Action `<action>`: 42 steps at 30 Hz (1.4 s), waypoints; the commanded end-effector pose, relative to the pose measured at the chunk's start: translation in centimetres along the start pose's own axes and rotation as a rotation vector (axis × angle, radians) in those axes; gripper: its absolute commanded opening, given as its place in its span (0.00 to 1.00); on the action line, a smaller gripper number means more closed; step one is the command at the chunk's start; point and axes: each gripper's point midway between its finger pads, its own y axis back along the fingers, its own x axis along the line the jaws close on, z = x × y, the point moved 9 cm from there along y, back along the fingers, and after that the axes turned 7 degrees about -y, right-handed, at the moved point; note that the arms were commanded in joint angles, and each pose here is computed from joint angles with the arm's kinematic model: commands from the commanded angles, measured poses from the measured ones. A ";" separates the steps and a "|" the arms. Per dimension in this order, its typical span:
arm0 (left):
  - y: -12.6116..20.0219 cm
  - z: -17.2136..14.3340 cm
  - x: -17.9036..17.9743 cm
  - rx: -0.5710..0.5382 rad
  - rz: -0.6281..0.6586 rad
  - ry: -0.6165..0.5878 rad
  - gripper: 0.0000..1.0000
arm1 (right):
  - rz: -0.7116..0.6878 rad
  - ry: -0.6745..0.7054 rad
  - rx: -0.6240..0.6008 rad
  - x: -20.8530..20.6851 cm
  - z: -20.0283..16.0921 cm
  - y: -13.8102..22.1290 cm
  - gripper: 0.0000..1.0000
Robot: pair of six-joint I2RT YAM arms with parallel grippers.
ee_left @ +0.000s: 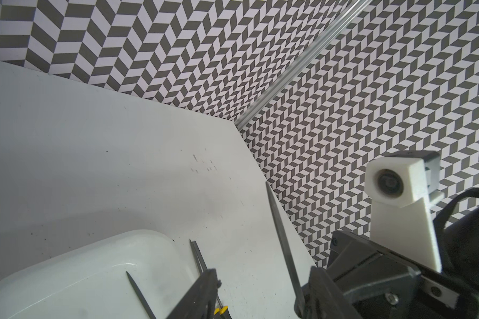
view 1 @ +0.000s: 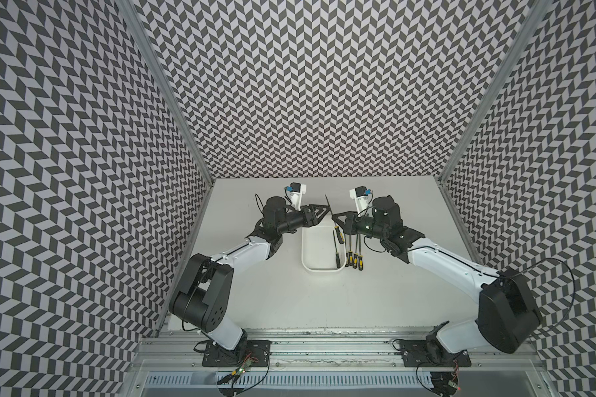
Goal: Put the file tool into the storage box
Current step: Pick up the file tool from the center of the board, then place the file tool in the storage box.
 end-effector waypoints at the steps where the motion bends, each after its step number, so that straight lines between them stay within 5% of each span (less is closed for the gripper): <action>1: -0.5 0.7 -0.2 -0.021 0.010 -0.032 0.57 | 0.070 0.037 -0.033 1.7 1.0 -0.5 0.00; 9: -0.8 0.5 -0.1 -0.037 0.013 -0.049 0.52 | 0.089 0.060 -0.011 2.9 0.4 -0.9 0.00; 11: -0.8 0.4 -0.1 -0.042 0.014 -0.060 0.40 | 0.086 0.061 -0.005 2.9 0.2 -0.9 0.00; 13: -0.9 0.3 -0.1 -0.041 0.021 -0.069 0.06 | 0.080 0.061 -0.008 2.8 0.1 -0.9 0.00; 14: -0.9 0.3 -0.1 -0.042 0.031 -0.071 0.00 | 0.074 0.062 -0.009 2.7 0.1 -0.8 0.00; 23: -1.2 0.3 -0.1 -0.017 0.064 -0.105 0.00 | 0.055 0.080 -0.024 3.0 0.4 -0.3 0.00; 25: -1.3 0.3 0.1 -0.004 0.082 -0.109 0.00 | 0.031 0.091 -0.017 2.9 0.4 -0.2 0.14; 27: -1.5 0.4 0.4 0.013 0.115 -0.117 0.00 | -0.036 0.109 -0.035 2.7 0.7 0.3 0.38; 29: -1.8 0.2 1.0 0.037 0.149 -0.114 0.00 | -0.115 0.125 -0.074 2.4 1.1 1.0 0.47; 33: -2.6 -0.7 2.2 0.098 0.191 -0.073 0.00 | -0.232 0.111 -0.181 1.8 1.9 2.3 0.50; 42: -4.6 -4.6 3.8 0.219 0.255 0.013 0.00 | -0.268 0.089 -0.159 0.9 1.7 1.4 0.49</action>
